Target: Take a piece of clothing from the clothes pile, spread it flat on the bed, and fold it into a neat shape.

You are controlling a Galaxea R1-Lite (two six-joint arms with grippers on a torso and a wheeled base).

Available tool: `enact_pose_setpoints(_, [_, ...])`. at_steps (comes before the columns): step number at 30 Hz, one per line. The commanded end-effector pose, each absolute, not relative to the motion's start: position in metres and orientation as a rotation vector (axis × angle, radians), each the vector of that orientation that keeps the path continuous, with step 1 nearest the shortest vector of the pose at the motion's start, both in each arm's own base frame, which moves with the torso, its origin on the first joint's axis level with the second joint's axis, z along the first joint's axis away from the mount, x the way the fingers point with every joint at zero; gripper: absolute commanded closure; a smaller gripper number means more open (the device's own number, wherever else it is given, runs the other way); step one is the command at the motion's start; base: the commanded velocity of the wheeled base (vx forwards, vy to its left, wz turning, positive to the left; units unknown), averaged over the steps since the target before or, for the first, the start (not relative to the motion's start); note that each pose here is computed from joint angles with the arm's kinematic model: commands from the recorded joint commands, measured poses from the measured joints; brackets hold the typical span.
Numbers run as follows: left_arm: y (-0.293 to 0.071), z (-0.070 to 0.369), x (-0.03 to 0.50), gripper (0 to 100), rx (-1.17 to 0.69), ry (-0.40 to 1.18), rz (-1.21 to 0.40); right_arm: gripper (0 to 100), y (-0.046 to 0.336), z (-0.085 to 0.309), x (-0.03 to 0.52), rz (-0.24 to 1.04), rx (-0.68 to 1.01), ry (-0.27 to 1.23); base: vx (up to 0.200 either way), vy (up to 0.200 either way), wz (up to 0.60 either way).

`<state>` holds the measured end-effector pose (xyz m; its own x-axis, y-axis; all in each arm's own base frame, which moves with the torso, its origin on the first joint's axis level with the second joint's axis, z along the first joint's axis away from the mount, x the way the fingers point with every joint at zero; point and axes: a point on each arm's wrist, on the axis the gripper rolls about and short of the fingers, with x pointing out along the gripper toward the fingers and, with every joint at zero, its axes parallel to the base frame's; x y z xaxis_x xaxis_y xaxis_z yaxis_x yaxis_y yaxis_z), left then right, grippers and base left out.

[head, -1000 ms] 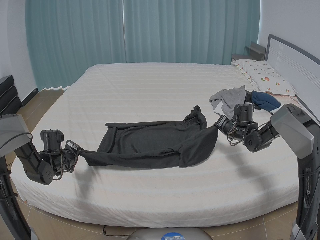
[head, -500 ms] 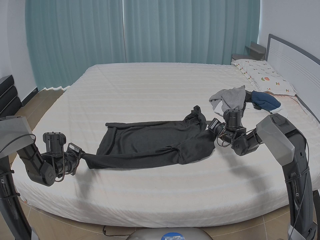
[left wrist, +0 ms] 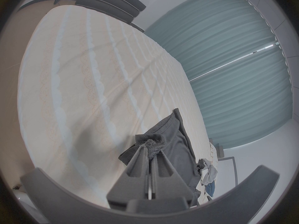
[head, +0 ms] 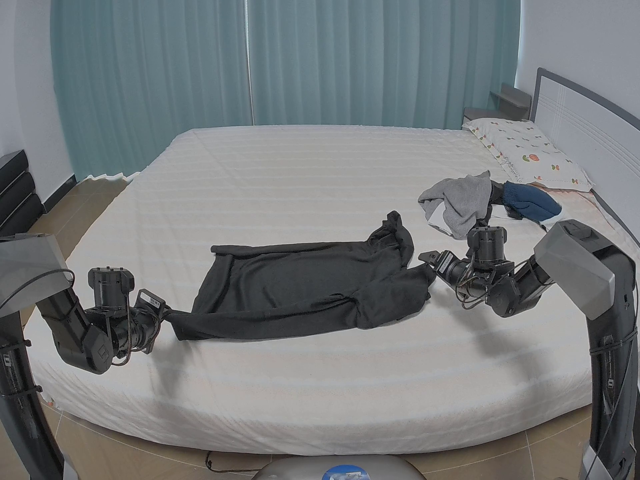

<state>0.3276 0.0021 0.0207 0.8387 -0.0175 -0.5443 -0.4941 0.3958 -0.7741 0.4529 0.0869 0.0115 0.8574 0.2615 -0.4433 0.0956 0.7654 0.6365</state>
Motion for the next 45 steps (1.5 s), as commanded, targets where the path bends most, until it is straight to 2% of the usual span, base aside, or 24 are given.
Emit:
enact_pose_setpoints(1, [0.002, 0.02, 0.328, 100, -1.136, 0.519, 0.321, 0, 0.081, 0.024, 0.425, 0.162, 0.663, 0.607, 0.0, 0.0, 0.0])
enact_pose_setpoints(9, [0.002, 0.02, 0.328, 100, -1.135, 0.522, 0.319, 0, 0.091, 0.0, 0.412, 0.226, 0.572, 0.701, 0.0, 0.0, 0.0])
enact_pose_setpoints(11, [0.002, 0.02, 0.328, 100, -1.136, 0.524, 0.319, 0, 0.103, -0.009, 0.41, 0.256, 0.547, 0.729, 0.0, 0.0, 0.0])
enact_pose_setpoints(19, [0.002, 0.021, 0.328, 100, -1.137, 0.519, 0.318, 0, 0.112, -0.021, 0.417, 0.271, 0.522, 0.732, 0.0, 0.0, 0.0])
enact_pose_setpoints(20, [0.002, 0.021, 0.328, 100, -1.137, 0.518, 0.317, 100, 0.112, -0.022, 0.417, 0.273, 0.521, 0.733, 0.0, 0.0, 0.0])
enact_pose_setpoints(31, [0.002, 0.02, 0.328, 100, -1.135, 0.522, 0.319, 100, 0.114, -0.024, 0.422, 0.259, 0.514, 0.715, 0.0, 0.0, 0.0])
enact_pose_setpoints(45, [0.0, 0.024, 0.319, 100, -1.073, 0.56, 0.312, 100, 0.087, 0.024, 0.384, 0.233, 0.533, 0.701, 0.0, 0.0, 0.0])
